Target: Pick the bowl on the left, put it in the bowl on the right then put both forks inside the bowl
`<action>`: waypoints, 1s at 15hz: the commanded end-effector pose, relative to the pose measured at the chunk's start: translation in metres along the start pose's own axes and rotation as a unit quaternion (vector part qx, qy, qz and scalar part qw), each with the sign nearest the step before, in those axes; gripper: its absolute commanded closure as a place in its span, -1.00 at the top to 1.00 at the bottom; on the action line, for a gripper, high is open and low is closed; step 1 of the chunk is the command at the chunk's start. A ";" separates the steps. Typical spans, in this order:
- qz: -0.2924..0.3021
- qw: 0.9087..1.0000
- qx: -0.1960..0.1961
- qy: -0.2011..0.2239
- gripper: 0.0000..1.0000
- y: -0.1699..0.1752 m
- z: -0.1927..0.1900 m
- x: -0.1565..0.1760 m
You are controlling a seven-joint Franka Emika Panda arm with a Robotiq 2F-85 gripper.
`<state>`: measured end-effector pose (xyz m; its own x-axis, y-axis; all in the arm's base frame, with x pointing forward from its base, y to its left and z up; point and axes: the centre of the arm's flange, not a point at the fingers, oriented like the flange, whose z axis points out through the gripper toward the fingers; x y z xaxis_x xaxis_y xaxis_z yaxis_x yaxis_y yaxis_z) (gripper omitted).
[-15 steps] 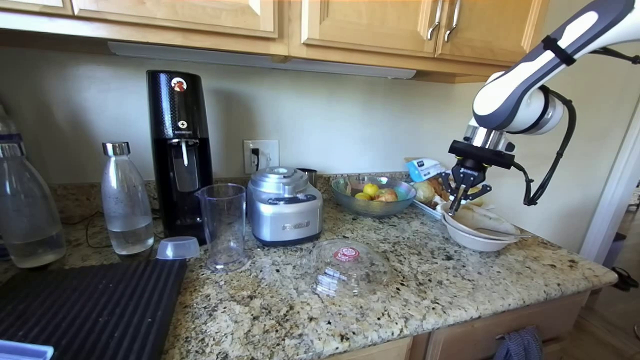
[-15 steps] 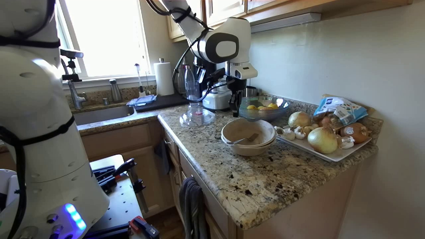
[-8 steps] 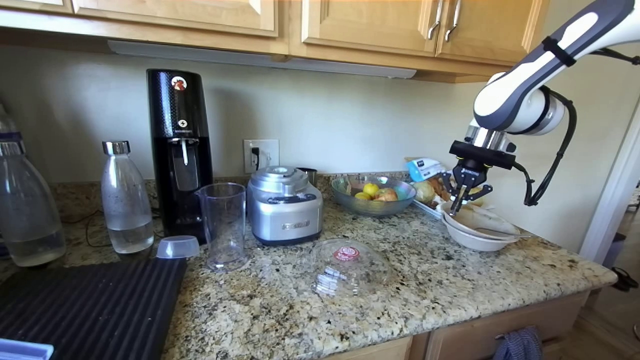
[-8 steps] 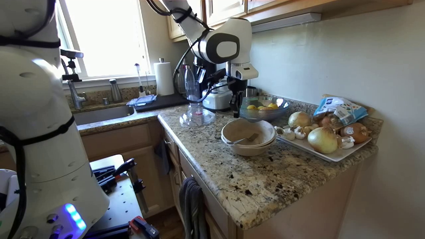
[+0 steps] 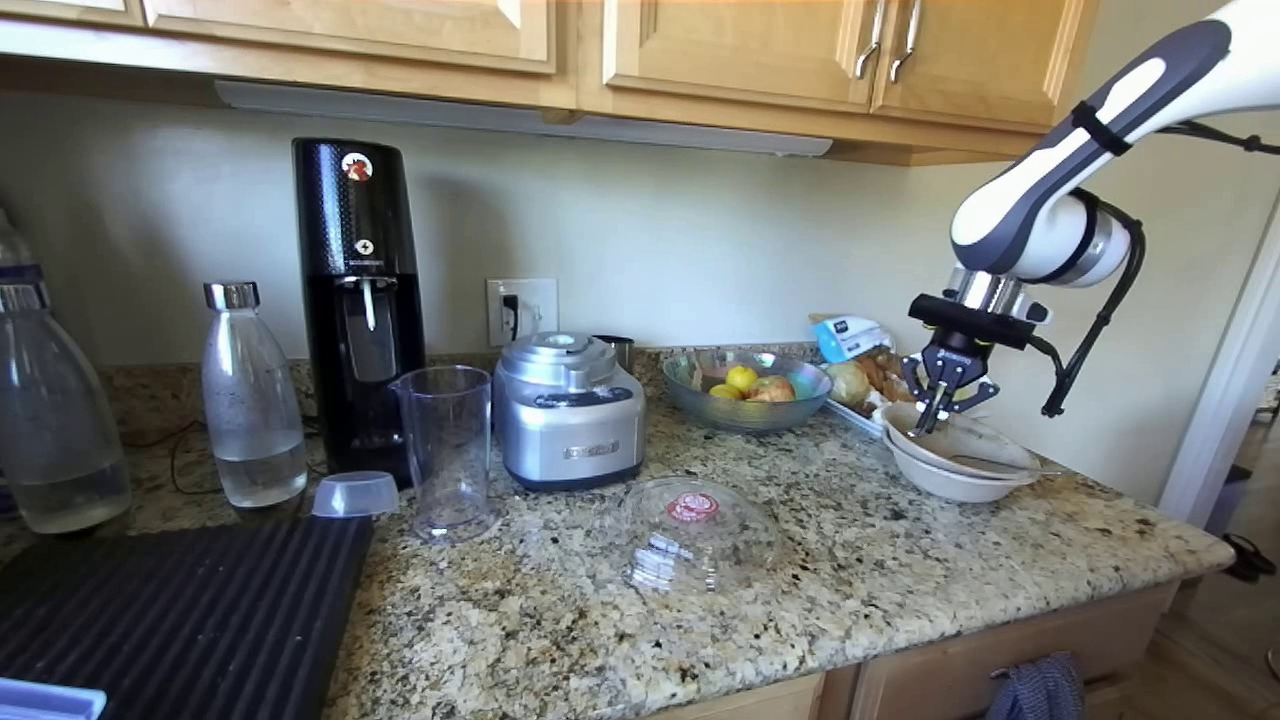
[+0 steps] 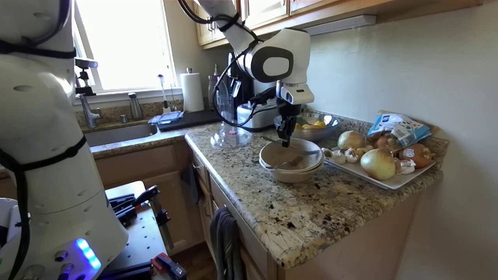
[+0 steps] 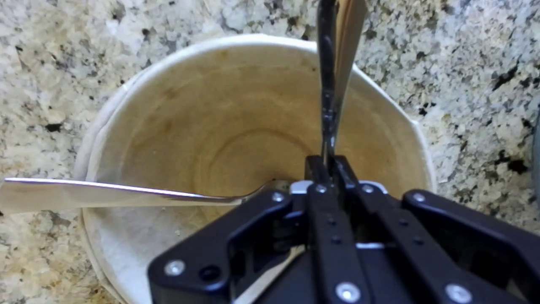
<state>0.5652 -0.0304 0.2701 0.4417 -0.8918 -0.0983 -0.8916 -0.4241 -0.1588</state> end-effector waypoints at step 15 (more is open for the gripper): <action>0.040 0.996 -0.038 -0.068 -0.94 0.005 0.017 0.005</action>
<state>0.5715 -0.0338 0.2523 0.3992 -0.8941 -0.2032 -0.9169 -0.3889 -0.0898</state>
